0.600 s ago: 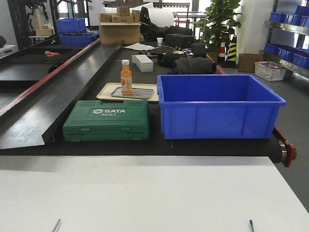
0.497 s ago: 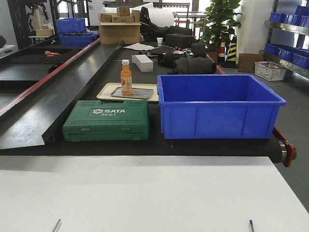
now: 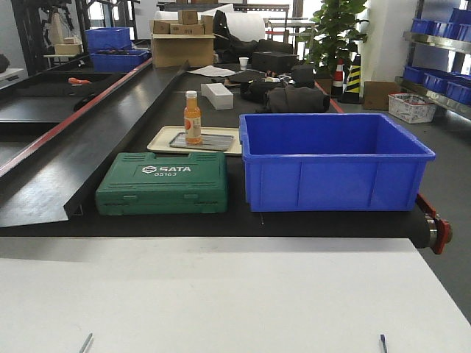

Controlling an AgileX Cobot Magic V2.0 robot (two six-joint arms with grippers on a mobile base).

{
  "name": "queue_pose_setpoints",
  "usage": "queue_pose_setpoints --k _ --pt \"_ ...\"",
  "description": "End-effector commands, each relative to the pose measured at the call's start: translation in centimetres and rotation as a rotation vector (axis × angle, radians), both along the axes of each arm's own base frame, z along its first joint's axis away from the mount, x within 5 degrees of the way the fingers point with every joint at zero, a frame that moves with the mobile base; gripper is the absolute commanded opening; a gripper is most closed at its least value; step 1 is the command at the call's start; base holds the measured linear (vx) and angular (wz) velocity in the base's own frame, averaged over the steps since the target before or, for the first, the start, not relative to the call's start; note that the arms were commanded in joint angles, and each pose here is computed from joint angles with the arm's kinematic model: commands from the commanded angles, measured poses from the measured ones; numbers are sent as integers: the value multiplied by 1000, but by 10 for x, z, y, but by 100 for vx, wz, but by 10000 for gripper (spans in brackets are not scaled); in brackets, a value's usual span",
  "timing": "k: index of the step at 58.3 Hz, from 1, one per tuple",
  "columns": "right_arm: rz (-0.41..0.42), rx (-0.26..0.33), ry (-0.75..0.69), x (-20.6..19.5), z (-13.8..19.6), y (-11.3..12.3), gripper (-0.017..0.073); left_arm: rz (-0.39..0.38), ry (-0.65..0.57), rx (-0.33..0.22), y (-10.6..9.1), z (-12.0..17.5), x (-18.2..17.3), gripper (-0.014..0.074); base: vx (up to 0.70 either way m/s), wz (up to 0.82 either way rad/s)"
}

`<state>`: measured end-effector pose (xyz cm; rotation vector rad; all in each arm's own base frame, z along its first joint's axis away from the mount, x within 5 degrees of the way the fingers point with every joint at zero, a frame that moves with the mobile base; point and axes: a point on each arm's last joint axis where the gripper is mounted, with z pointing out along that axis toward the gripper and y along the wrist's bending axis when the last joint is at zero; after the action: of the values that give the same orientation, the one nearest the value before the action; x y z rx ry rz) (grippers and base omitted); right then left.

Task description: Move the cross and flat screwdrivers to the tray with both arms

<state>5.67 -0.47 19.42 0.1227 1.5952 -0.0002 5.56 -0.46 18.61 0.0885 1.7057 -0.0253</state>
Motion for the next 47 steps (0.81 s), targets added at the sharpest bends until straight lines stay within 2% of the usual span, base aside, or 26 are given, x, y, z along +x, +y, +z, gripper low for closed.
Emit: queue_pose_setpoints --k 1,7,21,30,35,39,47 --pt "2 -14 -80 0 3 0 -8 5 -60 -14 0 -3 1 2 0 0" --pt "3 -14 -82 0 4 0 -8 6 -69 -14 0 -2 1 2 0 0" --pt "5 -16 -108 -1 6 1 -8 17 -176 -20 2 8 2 2 0 0" --pt "17 -31 -247 -2 18 2 -8 35 -354 -23 3 24 0 2 0 0" --pt "24 -38 -343 -5 31 3 -8 43 -463 -42 4 40 -4 2 0 0" --pt "21 -41 -376 -9 49 3 -8 39 -505 -59 4 58 -8 2 0 0" --pt "3 -41 -346 -16 109 2 -8 20 -498 -61 3 115 -18 2 0 0"
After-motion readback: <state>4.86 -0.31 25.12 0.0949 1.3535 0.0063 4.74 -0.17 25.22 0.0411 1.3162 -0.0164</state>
